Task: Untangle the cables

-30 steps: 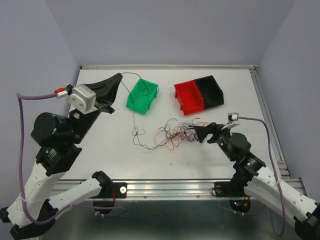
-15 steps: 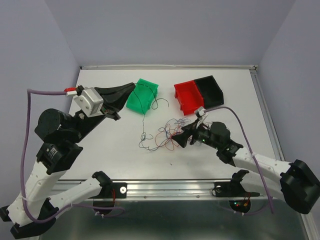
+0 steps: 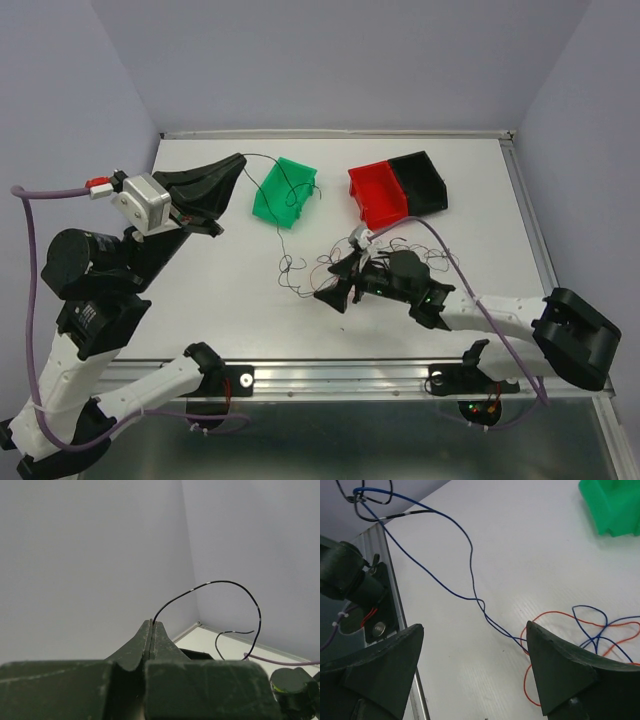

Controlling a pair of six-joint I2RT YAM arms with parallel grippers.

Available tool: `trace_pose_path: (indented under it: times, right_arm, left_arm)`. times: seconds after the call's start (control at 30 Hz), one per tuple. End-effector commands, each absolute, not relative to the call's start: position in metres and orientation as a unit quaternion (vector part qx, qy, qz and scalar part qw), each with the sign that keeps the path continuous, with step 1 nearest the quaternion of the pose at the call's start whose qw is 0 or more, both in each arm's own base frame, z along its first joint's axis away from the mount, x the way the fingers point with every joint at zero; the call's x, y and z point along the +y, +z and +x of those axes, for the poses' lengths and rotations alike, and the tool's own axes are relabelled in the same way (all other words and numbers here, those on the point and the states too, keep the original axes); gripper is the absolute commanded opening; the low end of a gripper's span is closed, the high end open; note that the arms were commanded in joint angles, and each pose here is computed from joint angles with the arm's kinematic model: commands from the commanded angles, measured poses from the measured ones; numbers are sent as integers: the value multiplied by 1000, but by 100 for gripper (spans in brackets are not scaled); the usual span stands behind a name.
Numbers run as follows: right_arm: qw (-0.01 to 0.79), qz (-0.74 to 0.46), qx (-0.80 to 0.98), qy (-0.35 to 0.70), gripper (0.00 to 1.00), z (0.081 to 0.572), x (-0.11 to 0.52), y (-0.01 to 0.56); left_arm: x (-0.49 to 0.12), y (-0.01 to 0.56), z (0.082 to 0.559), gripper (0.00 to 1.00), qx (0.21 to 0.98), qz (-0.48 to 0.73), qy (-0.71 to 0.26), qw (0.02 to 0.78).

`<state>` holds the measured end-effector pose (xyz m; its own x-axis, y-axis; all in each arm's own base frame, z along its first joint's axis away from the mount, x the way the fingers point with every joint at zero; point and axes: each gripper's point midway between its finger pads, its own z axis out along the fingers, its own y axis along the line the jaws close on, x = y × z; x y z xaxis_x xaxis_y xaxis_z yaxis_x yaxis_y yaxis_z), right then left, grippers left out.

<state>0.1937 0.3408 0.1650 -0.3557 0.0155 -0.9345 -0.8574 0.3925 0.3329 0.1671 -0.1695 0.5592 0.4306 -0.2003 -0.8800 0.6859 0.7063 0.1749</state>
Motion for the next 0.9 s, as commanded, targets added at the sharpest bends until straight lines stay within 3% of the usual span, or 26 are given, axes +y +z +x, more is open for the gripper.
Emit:
trace_pose_path:
  times: [0.0, 0.6, 0.73, 0.87]
  right_arm:
    - [528, -345, 612, 477, 88, 182, 371, 212]
    - [542, -382, 611, 433, 84, 198, 446, 202]
    - [538, -384, 610, 438, 51, 199, 452, 202]
    - [532, -376, 617, 441, 40, 195, 447, 199]
  left_arm:
    - [-145, 592, 161, 0, 431, 214, -267, 835]
    - [-143, 591, 168, 0, 444, 199, -264, 833]
    - [-143, 590, 171, 0, 448, 194, -260, 833]
    - [-140, 587, 186, 0, 464, 176, -233, 836]
